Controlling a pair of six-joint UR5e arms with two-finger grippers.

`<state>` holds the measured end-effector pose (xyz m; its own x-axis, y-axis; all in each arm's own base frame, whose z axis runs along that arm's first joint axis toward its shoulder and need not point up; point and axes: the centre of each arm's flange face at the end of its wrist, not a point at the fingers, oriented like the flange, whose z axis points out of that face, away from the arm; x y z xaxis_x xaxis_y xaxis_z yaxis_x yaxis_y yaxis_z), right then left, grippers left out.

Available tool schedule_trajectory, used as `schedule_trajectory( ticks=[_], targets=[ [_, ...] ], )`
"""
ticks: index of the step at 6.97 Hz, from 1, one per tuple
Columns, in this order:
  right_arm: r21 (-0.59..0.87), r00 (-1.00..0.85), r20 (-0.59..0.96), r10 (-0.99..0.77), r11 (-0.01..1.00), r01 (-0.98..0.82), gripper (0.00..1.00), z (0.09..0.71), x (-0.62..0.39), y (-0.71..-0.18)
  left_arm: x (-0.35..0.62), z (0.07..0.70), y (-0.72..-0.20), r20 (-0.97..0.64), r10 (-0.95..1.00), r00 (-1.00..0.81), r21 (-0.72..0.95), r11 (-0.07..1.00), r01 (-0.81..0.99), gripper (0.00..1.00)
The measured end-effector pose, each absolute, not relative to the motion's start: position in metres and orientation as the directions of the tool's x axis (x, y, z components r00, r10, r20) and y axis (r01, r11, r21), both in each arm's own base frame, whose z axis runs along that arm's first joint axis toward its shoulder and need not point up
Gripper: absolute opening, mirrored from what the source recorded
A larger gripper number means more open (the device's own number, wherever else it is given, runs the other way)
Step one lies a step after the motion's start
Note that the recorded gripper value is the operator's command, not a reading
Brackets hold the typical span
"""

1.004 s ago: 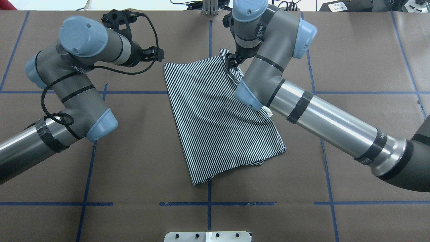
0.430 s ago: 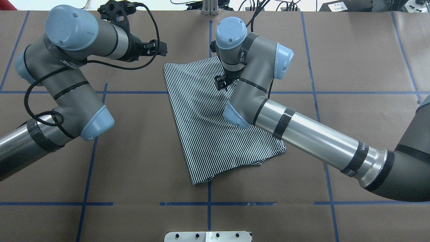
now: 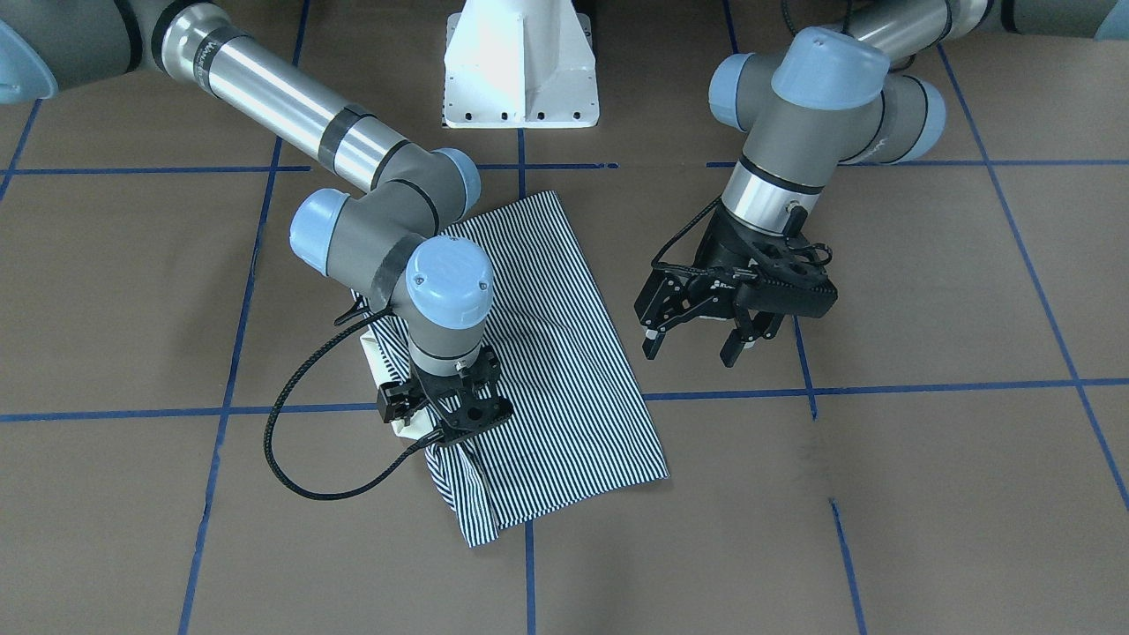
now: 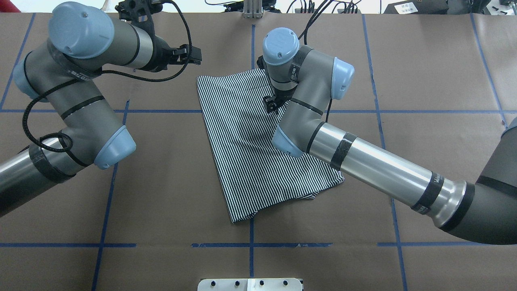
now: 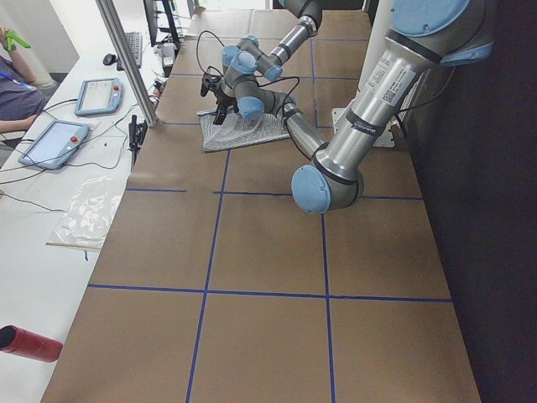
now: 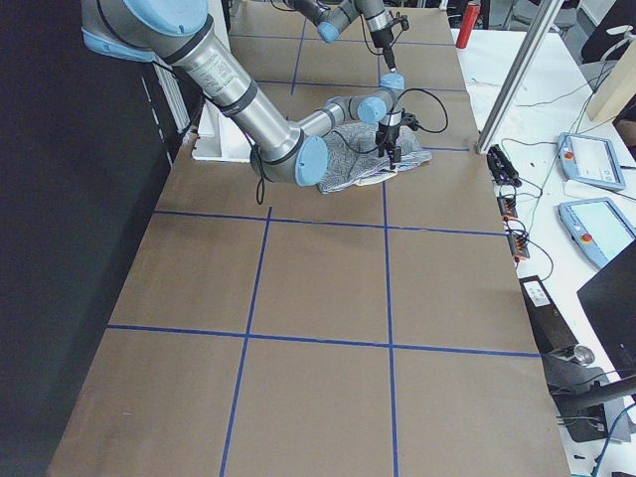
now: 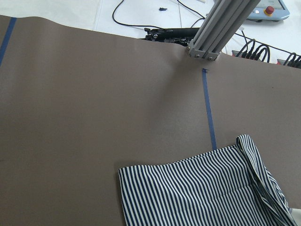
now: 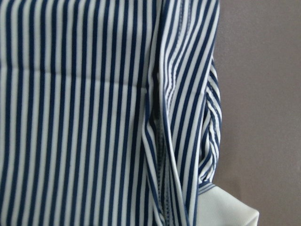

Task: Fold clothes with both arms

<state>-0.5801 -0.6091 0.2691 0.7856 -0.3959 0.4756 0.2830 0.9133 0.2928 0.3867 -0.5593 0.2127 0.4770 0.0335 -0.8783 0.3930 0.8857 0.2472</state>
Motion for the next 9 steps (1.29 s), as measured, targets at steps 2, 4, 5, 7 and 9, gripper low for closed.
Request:
schedule_trajectory(
  ticks=[2, 4, 5, 7, 9],
  targets=[
    [0.292, 0.793, 0.460, -0.401, 0.911, 0.291, 1.00, 0.281, -0.567, -0.622, 0.381, 0.209, -0.560, -0.884, 0.038, 0.465, 0.241, 0.890, 0.386, 1.00],
    [0.288, 0.802, 0.450, -0.394, 0.913, 0.287, 1.00, 0.291, -0.552, -0.636, 0.380, 0.207, -0.560, -0.886, 0.041, 0.461, 0.242, 0.890, 0.386, 1.00],
    [0.288, 0.810, 0.440, -0.388, 0.915, 0.282, 1.00, 0.299, -0.534, -0.650, 0.380, 0.207, -0.560, -0.887, 0.041, 0.460, 0.242, 0.890, 0.387, 1.00],
    [0.280, 0.831, 0.401, -0.386, 0.915, 0.290, 1.00, 0.344, -0.469, -0.690, 0.379, 0.205, -0.560, -0.889, 0.041, 0.457, 0.240, 0.890, 0.387, 1.00],
    [0.299, 0.821, 0.421, -0.386, 0.913, 0.276, 1.00, 0.331, -0.430, -0.716, 0.375, 0.204, -0.562, -0.892, 0.042, 0.449, 0.232, 0.897, 0.377, 1.00]
  ],
)
